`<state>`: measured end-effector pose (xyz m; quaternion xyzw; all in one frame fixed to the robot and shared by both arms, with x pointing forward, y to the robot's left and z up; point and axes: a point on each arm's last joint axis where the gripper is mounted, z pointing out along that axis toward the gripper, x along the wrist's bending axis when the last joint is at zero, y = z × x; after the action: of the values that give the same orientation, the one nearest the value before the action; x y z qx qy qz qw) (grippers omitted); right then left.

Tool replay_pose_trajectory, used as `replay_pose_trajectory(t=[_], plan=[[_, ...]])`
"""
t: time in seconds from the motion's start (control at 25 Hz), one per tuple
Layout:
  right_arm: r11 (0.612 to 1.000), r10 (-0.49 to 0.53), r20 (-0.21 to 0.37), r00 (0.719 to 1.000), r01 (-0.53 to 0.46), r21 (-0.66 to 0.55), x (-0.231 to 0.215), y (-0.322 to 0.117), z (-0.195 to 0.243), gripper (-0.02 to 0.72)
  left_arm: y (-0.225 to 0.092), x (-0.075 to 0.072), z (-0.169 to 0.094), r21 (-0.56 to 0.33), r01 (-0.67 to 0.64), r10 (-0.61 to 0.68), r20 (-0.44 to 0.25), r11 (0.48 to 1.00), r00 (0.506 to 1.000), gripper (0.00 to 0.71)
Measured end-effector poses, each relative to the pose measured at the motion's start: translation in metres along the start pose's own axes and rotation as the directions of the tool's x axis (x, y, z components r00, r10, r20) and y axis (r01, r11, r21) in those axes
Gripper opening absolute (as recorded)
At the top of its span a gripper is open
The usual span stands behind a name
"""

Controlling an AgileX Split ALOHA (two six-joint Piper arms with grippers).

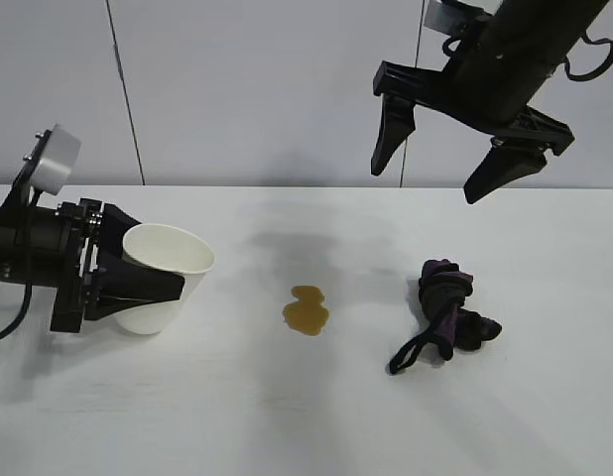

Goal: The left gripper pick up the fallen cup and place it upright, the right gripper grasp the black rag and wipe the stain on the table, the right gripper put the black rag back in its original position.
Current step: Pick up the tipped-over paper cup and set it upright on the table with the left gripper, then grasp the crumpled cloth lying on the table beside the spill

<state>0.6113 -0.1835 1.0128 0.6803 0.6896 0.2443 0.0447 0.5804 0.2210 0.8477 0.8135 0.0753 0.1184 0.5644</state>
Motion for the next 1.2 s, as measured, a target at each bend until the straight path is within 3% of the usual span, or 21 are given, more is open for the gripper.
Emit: replay_pose_trajectory(t=[0.24,0.44,0.72,0.8,1.0,1.12,1.2], plan=[[1.000,-0.001,0.001,1.000,0.001,0.002,0.000,0.000,0.000,0.652,-0.004,0.003,-0.004,0.001,0.009,-0.009,-0.019,1.000,1.000,0.467],[1.000,-0.001,0.001,1.000,0.001,0.002,0.000,0.000,0.000,0.652,-0.004,0.002,-0.004,0.001,0.066,-0.066,-0.018,0.998,0.998,0.645],[1.000,-0.001,0.002,1.000,0.001,0.013,0.000,-0.001,0.000,0.652,0.024,0.009,-0.013,-0.032,0.260,-0.261,-0.041,0.965,0.964,0.691],[1.000,-0.001,0.002,1.000,0.001,0.016,0.000,-0.001,0.000,0.652,0.040,0.014,-0.020,-0.016,0.324,-0.324,-0.089,0.946,0.942,0.692],[1.000,-0.001,0.002,1.000,0.001,0.019,0.000,-0.002,0.000,0.652,0.080,0.025,-0.038,0.090,0.626,-0.567,-0.339,0.775,0.751,0.693],[1.000,-0.001,0.003,1.000,0.001,0.019,0.000,-0.002,0.000,0.652,0.114,0.024,-0.039,0.201,0.649,-0.549,-0.388,0.734,0.740,0.693],[1.000,-0.001,0.003,1.000,0.001,0.019,0.000,-0.002,0.000,0.652,0.136,0.025,-0.038,0.222,0.685,-0.564,-0.424,0.694,0.709,0.693]])
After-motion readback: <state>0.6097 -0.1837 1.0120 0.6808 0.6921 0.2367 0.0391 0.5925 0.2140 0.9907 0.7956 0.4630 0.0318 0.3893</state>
